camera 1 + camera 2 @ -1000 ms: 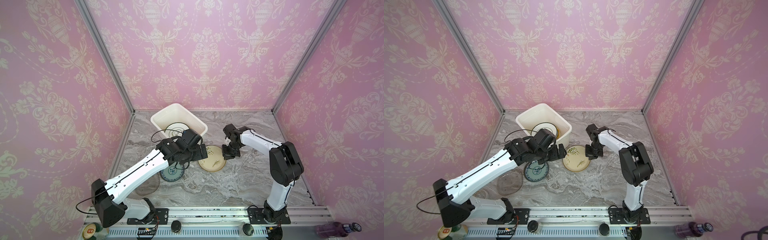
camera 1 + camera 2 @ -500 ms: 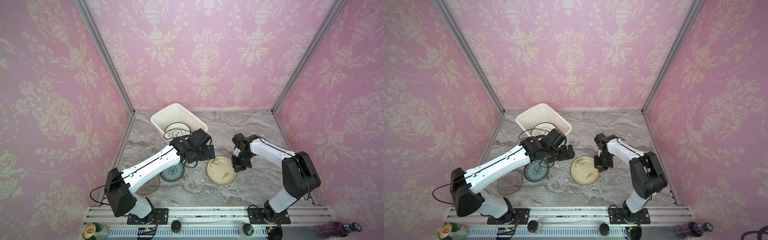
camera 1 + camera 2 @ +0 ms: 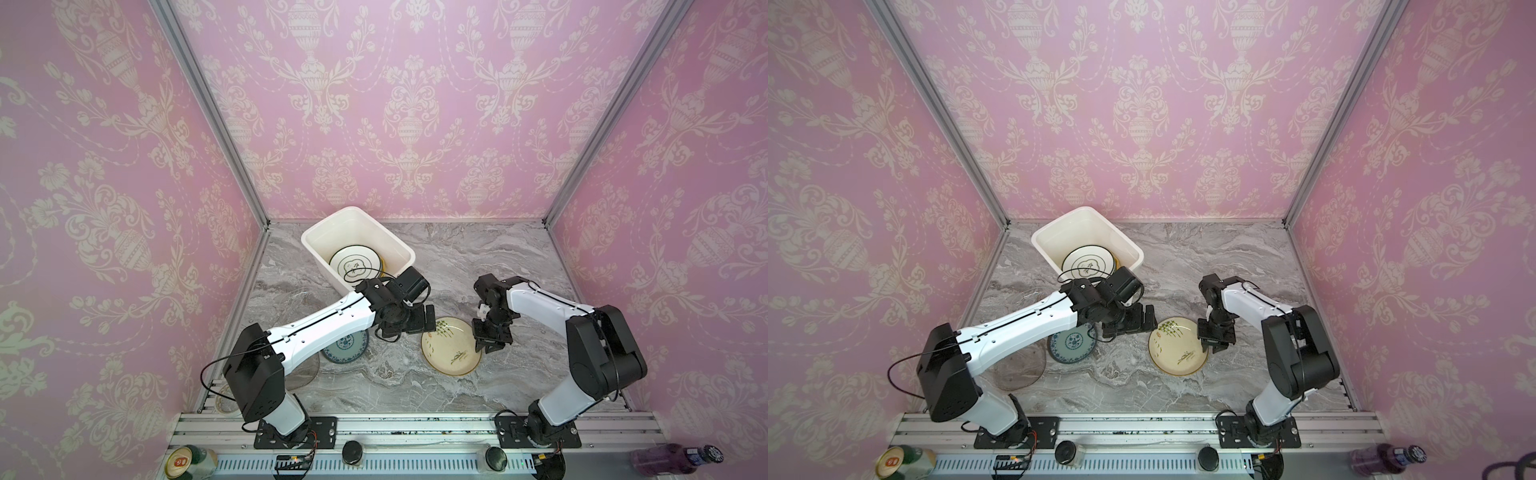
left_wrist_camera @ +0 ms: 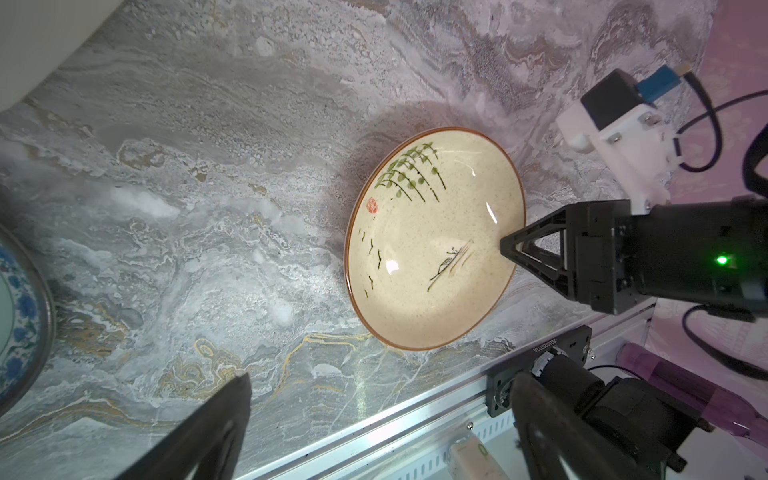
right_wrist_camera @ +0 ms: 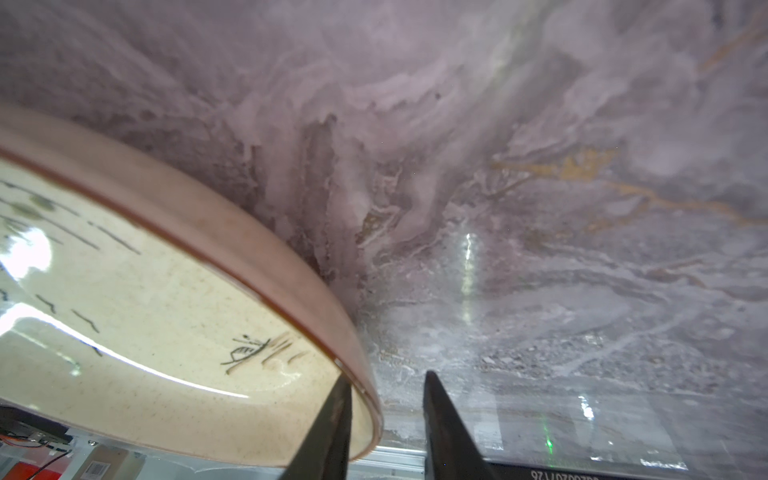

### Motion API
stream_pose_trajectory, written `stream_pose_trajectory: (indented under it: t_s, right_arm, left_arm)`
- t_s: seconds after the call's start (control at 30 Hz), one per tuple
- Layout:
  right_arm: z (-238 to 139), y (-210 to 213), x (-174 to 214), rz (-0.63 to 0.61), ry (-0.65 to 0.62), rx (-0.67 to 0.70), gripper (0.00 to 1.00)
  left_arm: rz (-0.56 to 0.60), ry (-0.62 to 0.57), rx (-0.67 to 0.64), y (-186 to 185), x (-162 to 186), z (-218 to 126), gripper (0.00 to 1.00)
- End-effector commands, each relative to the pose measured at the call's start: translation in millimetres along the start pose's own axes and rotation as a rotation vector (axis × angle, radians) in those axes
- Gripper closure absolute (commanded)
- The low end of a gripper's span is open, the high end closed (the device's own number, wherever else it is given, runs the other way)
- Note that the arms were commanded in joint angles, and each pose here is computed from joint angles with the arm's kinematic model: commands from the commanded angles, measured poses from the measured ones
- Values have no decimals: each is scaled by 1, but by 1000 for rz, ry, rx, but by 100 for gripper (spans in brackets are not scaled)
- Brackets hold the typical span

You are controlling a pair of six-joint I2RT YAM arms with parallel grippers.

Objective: Place the plates into the plastic bin on the countertop
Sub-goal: 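Grip the cream plate rim with the right gripper and tilt it up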

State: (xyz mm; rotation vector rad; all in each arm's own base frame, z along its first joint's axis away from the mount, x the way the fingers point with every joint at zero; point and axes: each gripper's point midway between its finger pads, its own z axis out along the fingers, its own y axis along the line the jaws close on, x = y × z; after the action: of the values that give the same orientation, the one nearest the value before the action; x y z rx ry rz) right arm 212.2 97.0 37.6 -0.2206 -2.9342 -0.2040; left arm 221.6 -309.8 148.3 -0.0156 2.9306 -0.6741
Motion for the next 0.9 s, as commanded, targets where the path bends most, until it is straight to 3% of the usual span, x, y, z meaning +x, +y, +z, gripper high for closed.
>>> stream_pose_trajectory:
  t_s: [0.0, 0.2, 0.43, 0.87]
  right_arm:
    - [-11, 3, 0, 13, -30, -57, 56]
    - [-28, 9, -11, 82, -84, -219, 37]
    - [-16, 16, -14, 133, -41, -393, 35]
    - [4, 26, -5, 133, 24, -515, 34]
  left_arm:
    - [-11, 55, 33, -8, 8, 11, 1]
    - [-40, 154, 65, -12, 20, 38, 1]
    - [-93, 262, 136, -17, 34, 70, 1]
    - [-210, 262, 301, -17, 31, 100, 7]
